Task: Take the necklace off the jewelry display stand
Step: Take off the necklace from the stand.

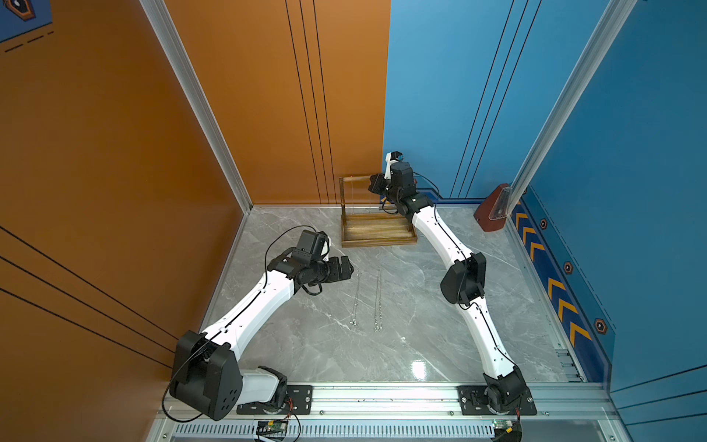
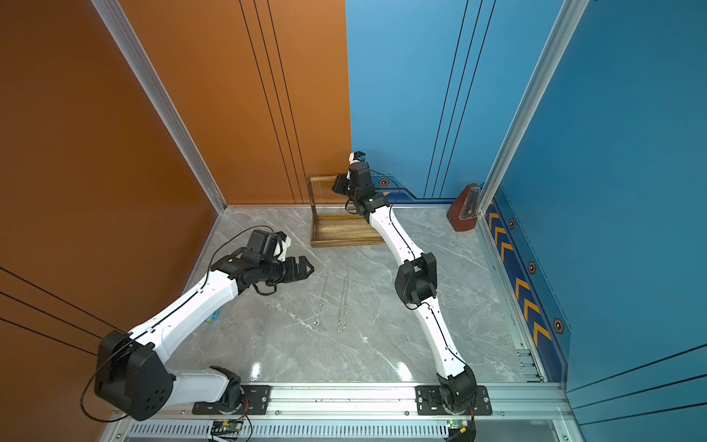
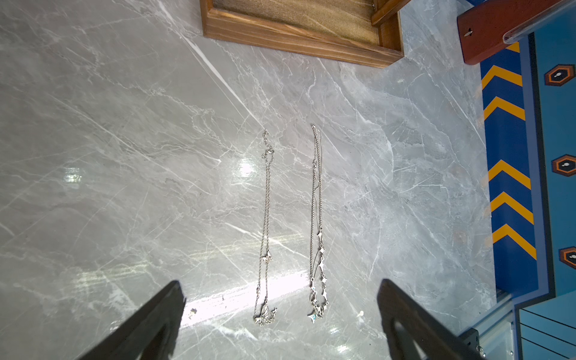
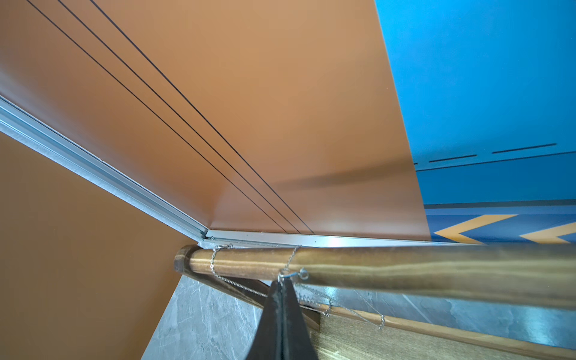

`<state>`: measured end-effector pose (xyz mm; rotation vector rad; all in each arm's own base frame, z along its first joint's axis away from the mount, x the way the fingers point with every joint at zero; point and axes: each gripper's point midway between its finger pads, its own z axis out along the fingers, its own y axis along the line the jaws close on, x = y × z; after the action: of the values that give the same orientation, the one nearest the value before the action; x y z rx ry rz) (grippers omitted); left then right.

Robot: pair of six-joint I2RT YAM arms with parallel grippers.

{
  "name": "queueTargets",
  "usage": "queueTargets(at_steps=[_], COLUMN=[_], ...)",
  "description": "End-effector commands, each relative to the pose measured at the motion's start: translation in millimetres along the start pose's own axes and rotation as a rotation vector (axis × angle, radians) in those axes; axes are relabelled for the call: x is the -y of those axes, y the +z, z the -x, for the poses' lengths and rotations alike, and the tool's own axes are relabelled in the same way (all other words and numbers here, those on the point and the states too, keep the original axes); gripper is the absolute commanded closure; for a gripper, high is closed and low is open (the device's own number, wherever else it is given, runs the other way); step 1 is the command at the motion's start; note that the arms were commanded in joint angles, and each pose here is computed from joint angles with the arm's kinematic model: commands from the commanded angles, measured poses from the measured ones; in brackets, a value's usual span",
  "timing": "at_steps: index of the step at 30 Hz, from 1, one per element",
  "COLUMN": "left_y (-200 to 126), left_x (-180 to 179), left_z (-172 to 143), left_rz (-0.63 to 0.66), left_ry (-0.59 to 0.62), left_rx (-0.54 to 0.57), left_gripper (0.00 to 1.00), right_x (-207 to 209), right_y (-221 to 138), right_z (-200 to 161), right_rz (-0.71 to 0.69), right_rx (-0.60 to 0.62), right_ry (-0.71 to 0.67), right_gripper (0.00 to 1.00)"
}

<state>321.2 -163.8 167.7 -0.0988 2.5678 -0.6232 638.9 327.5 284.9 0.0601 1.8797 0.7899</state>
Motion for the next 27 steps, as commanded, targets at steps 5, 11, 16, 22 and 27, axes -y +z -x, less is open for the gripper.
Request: queueTargets(at_steps=[5,11,16,22,27], left_y=[2,3,3,2,2], left_x=[-1,-1,-2,-2,-1], left_z=[-1,-2,-2,-1,-2], left_rz=[-0.007,-0.007,-0.006,-0.006,-0.01], left_ry=[-0.009,-0.009,-0.009,-0.007,-0.003], left_rx=[-0.013,-0.015,-0.014,-0.012,-0.013], left_gripper=[0.02,0.02,0.02,0.02,0.02], right_x=[-4,4,13,27,42], right_y=[-22,-28,-32,-35,-38], right_z=[29,38,42,49,56], right_rz=[0.01,-0.002,-0.015,-0.036,-0.057], right_rx=[0.017,0.018,0.011,0.01,0.011], right_ry=[-0.008,-0.006,0.001,0.012,0.017], right_gripper=[1.0,1.0,1.0,1.0,1.0])
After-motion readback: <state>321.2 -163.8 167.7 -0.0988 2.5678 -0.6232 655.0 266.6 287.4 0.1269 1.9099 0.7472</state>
